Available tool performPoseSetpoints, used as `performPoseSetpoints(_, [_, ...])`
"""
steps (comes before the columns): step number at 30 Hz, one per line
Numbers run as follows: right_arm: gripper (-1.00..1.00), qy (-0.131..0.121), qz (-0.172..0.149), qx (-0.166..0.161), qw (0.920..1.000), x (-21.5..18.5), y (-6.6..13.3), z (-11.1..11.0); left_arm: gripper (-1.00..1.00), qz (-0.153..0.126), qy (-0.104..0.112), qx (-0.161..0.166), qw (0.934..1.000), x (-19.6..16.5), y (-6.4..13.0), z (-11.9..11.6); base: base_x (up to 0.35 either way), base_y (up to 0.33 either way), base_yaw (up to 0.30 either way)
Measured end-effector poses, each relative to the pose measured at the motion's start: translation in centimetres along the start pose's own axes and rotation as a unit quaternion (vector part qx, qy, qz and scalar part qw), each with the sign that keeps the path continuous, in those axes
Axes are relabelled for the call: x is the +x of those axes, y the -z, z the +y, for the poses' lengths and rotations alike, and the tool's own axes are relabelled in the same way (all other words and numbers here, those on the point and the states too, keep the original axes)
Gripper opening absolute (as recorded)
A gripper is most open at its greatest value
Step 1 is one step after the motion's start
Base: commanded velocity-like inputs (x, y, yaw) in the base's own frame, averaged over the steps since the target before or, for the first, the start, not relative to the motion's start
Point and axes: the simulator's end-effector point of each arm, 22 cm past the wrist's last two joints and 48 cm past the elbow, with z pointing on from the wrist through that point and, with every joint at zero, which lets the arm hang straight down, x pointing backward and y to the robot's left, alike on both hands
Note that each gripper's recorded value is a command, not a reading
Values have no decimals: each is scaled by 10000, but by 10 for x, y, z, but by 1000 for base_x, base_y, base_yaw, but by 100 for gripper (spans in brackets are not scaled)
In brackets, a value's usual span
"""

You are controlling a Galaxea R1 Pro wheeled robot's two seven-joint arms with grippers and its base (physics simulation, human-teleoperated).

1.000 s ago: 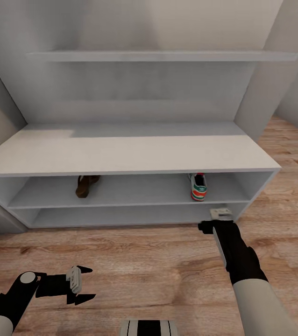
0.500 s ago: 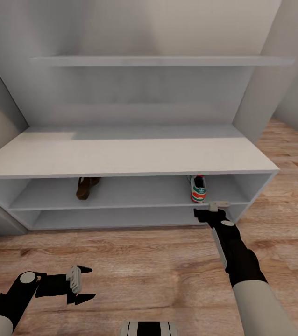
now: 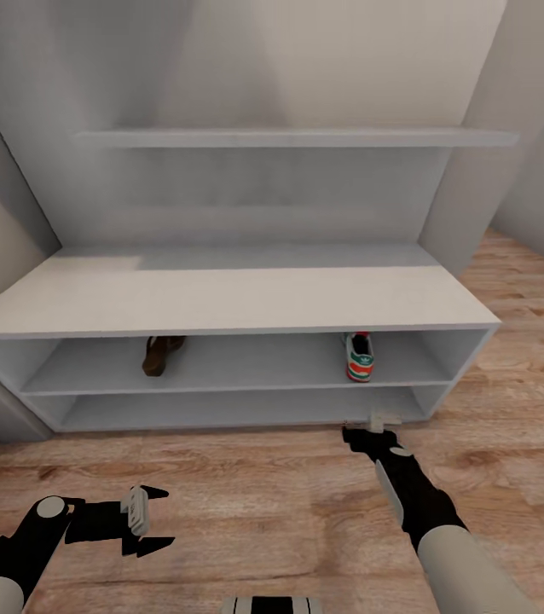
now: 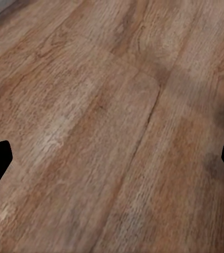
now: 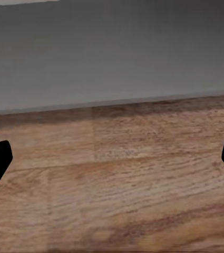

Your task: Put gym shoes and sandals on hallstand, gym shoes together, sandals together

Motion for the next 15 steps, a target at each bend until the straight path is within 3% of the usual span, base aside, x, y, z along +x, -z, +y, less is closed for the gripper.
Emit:
performPoseSetpoints(5, [100, 19, 233, -44, 9997, 42, 0, 5, 100, 1, 0, 1, 10000, -10, 6, -1, 0, 0, 0])
performPoseSetpoints(12, [100, 30, 1014, -113, 9948, 118, 15, 12, 100, -6, 2, 9, 10000, -24, 15, -2, 0, 0, 0])
performPoseSetpoints(15, [100, 38, 1203, -140, 9926, 139, 24, 15, 100, -8, 2, 11, 10000, -30, 18, -2, 0, 0, 0])
